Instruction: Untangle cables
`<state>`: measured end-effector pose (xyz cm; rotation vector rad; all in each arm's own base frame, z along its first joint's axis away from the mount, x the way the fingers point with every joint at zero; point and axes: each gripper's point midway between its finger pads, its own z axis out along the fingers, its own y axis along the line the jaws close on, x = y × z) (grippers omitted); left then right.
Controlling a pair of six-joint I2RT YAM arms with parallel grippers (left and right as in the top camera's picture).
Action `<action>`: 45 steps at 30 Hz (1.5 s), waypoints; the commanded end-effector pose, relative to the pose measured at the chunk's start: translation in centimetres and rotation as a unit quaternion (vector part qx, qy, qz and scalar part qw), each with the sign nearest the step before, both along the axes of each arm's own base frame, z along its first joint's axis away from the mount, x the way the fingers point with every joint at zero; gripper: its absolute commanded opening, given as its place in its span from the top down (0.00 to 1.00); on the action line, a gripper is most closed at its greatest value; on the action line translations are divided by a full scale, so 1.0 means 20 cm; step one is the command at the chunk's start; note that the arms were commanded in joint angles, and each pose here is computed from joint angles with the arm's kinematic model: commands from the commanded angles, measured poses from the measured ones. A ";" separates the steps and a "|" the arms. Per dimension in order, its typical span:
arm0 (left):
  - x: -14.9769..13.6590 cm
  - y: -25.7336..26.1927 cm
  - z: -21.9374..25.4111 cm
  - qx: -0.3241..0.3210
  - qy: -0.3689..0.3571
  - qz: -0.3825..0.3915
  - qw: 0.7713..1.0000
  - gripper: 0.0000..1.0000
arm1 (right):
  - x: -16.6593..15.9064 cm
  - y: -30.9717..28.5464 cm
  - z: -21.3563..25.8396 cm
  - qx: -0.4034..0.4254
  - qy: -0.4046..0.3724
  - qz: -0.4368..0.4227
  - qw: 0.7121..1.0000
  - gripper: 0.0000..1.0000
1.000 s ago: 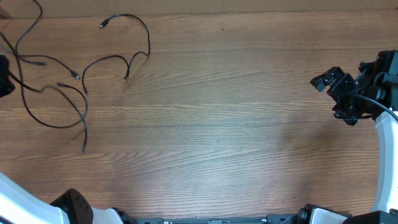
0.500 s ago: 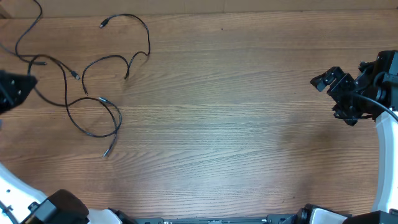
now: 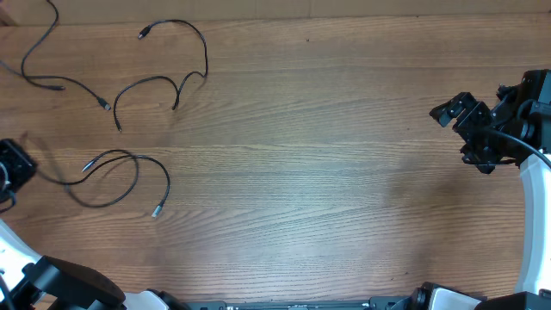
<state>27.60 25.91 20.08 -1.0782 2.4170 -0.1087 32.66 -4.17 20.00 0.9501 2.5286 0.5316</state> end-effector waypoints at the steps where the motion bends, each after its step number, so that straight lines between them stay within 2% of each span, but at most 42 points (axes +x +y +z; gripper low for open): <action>1: -0.15 0.19 -0.02 0.054 0.057 0.167 0.983 0.96 | 0.01 -0.01 0.01 -0.007 -0.003 -0.001 1.000 0.00; 11: -0.01 0.34 -0.26 0.070 0.026 0.183 0.980 0.96 | 0.01 -0.01 0.01 -0.007 -0.003 -0.001 1.000 0.00; 13: 0.01 0.35 -0.32 0.063 0.034 0.181 0.981 0.92 | 0.01 -0.01 0.01 -0.007 -0.003 -0.001 1.000 0.00; 14: 0.02 0.35 -0.36 0.058 0.039 0.180 0.981 0.83 | 0.01 -0.01 0.01 -0.007 -0.003 -0.001 1.000 0.00; 15: 0.02 0.35 -0.40 0.051 0.045 0.182 0.981 0.66 | 0.01 -0.01 0.01 -0.007 -0.003 -0.001 1.000 0.00; 16: 0.02 0.35 -0.43 0.044 0.050 0.185 0.980 0.55 | 0.01 -0.01 0.01 -0.007 -0.003 -0.001 1.000 0.00; 18: 0.04 0.33 -0.50 0.028 0.062 0.188 0.980 0.21 | 0.01 -0.01 0.01 -0.007 -0.003 -0.001 1.000 0.00; 19: 0.05 0.32 -0.54 0.020 0.067 0.186 0.980 0.08 | 0.01 -0.01 0.01 -0.007 -0.003 -0.001 1.000 0.00; 20: 0.05 0.31 -0.57 0.015 0.073 0.183 0.980 0.00 | 0.01 -0.01 0.01 -0.007 -0.003 -0.001 1.000 0.00; 28: 0.17 0.20 -0.58 0.013 0.076 0.149 0.986 0.00 | 0.01 -0.01 0.01 -0.007 -0.003 -0.001 1.000 0.00; 32: 0.27 0.17 -0.45 0.021 0.042 0.132 0.990 0.00 | 0.01 -0.01 0.01 -0.007 -0.003 -0.001 1.000 0.00; 35: 0.38 0.11 -0.28 0.002 -0.003 0.095 0.996 0.00 | 0.01 -0.01 0.01 -0.007 -0.003 -0.001 1.000 0.00; 39: 0.38 0.09 -0.05 0.013 -0.010 0.091 0.996 0.00 | 0.01 -0.01 0.01 -0.007 -0.003 -0.001 1.000 0.00; 45: 0.40 0.15 0.01 0.038 -0.024 0.104 0.994 0.00 | 0.01 -0.01 0.01 -0.007 -0.003 -0.001 1.000 0.00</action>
